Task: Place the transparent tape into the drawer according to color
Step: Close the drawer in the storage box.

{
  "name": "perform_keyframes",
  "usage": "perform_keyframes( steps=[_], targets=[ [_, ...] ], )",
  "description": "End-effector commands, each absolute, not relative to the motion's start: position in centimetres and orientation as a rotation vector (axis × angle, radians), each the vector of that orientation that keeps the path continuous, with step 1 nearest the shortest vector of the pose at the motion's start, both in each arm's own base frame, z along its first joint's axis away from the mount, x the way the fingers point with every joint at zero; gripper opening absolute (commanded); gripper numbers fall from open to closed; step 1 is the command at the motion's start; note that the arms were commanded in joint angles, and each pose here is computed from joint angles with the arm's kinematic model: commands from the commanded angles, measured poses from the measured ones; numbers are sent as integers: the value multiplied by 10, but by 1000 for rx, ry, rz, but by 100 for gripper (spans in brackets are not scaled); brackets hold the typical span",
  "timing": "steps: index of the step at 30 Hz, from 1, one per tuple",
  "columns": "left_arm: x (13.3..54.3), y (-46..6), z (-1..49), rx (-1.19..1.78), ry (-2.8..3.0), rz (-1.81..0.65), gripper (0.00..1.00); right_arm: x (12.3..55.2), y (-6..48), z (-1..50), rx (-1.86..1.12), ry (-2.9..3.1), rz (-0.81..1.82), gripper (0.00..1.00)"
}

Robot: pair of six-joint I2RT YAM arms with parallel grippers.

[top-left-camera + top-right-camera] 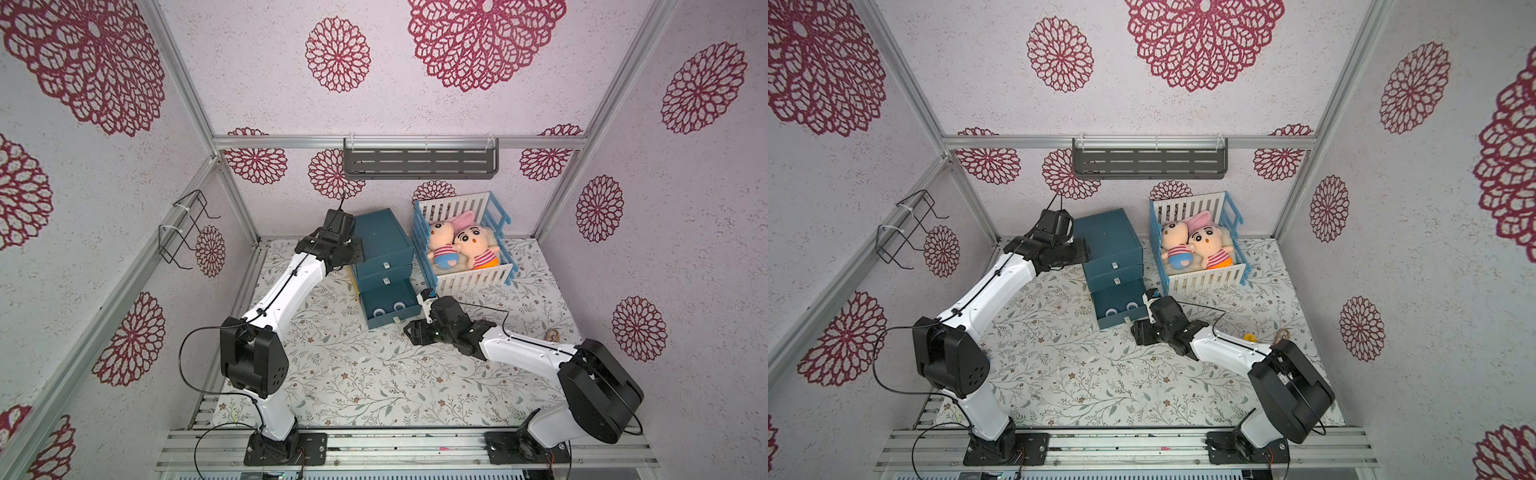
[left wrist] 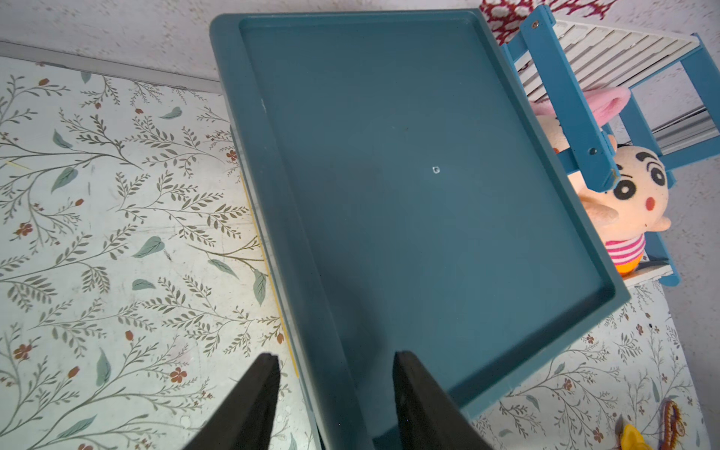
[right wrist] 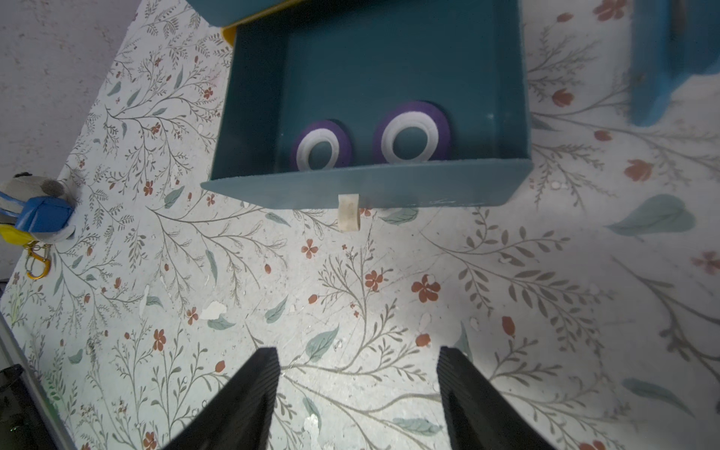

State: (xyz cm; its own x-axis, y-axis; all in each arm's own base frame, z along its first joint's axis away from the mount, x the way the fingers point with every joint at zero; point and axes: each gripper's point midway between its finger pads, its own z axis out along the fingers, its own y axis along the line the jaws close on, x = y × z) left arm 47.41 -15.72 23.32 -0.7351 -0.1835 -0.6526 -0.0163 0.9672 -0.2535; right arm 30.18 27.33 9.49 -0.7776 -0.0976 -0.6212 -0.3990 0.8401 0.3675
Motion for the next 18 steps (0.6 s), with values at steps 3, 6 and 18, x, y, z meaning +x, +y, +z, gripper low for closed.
perform_keyframes(
  steps=[3, 6, 18],
  targets=[
    [481, -157, 223, -146, 2391, -298, 52, 320, 293, 118, -354, 2286, 659, 68],
    [480, -158, 222, -146, 2396, -302, 51, 323, 299, 117, -359, 2259, 639, 66],
    [478, -156, 224, -147, 2398, -308, 48, 337, 319, 105, -335, 2181, 603, 64]
  ],
)
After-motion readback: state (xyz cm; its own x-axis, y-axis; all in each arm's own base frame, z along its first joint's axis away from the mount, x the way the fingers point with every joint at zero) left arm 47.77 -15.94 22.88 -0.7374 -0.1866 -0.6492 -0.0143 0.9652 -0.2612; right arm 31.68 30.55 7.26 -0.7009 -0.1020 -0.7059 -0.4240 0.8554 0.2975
